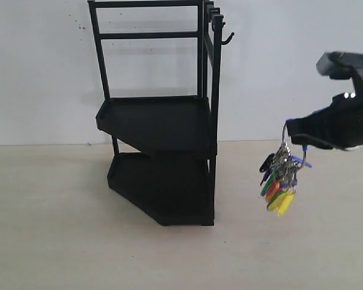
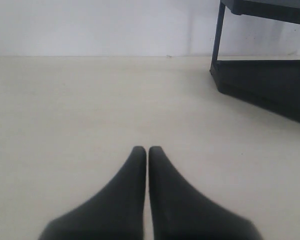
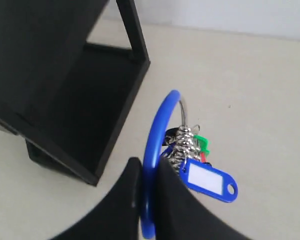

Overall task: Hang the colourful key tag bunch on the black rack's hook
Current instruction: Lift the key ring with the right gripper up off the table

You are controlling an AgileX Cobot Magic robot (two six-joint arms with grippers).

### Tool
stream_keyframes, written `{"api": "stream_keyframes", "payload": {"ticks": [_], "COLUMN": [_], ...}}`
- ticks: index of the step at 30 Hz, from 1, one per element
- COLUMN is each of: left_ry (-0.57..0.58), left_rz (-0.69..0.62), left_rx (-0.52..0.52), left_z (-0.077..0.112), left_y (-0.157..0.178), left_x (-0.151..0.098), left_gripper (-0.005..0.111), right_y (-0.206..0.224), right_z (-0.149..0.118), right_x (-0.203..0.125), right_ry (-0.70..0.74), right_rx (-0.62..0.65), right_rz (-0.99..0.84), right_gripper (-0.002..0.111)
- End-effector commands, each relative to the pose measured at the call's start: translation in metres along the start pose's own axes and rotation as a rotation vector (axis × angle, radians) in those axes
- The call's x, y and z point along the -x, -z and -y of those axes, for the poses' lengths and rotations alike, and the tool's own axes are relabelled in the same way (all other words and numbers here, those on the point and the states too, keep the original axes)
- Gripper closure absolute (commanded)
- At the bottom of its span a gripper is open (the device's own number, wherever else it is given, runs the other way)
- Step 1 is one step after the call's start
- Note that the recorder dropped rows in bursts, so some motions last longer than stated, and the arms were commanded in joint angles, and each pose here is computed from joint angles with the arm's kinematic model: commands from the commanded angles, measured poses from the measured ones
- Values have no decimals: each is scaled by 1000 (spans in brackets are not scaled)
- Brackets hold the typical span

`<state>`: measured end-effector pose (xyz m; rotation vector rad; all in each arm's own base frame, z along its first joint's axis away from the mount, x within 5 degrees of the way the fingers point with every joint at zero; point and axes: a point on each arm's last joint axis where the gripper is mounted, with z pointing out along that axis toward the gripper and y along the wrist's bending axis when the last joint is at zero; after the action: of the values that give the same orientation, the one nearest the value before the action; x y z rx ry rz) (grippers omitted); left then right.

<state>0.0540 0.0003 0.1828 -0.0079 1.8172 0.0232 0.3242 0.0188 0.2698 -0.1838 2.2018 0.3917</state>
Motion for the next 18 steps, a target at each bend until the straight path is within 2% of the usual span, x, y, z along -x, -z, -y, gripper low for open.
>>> {"api": "stream_keyframes", "payload": {"ticks": [1,4,6,7,8,9,10,11,12,13,14,15,16,17,18], "left_ry": [20,20,20,20,20,20,20,20,20,20,20,20,20,20,20], "left_rz": [19,19,19,19,19,19,19,19,19,19,19,19,19,19,19], "left_rx": [2,2,2,2,2,2,2,2,2,2,2,2,2,2,2], "left_z": [0,0,0,0,0,0,0,0,0,0,0,0,0,0,0], "left_y": [0,0,0,0,0,0,0,0,0,0,0,0,0,0,0], "left_x": [2,2,2,2,2,2,2,2,2,2,2,2,2,2,2], "left_gripper": [102,102,102,102,102,102,102,102,102,102,102,102,102,102,102], "right_y": [63,88,100,105,108,113,115,122,123,126,122,120,119,121,125], "right_z": [-17,-21,-29,-36,-41,-48,-46,-37,-34,-34,-43,-48,-48,-43,-32], "right_x": [33,43,44,42,40,37,38,44,47,48,42,38,35,38,44], "right_ry": [40,50,4,-9,12,160,203,169,118,-20,-17,71,270,266,105], "right_rx": [-77,-142,-101,-40,0,20,-16,-136,-160,-141,-55,-26,-59,-112,-178], "right_rz": [245,359,378,357,337,315,324,395,424,455,380,336,295,320,403], "right_gripper": [108,108,108,108,108,108,108,108,108,108,108,108,108,108,108]}}
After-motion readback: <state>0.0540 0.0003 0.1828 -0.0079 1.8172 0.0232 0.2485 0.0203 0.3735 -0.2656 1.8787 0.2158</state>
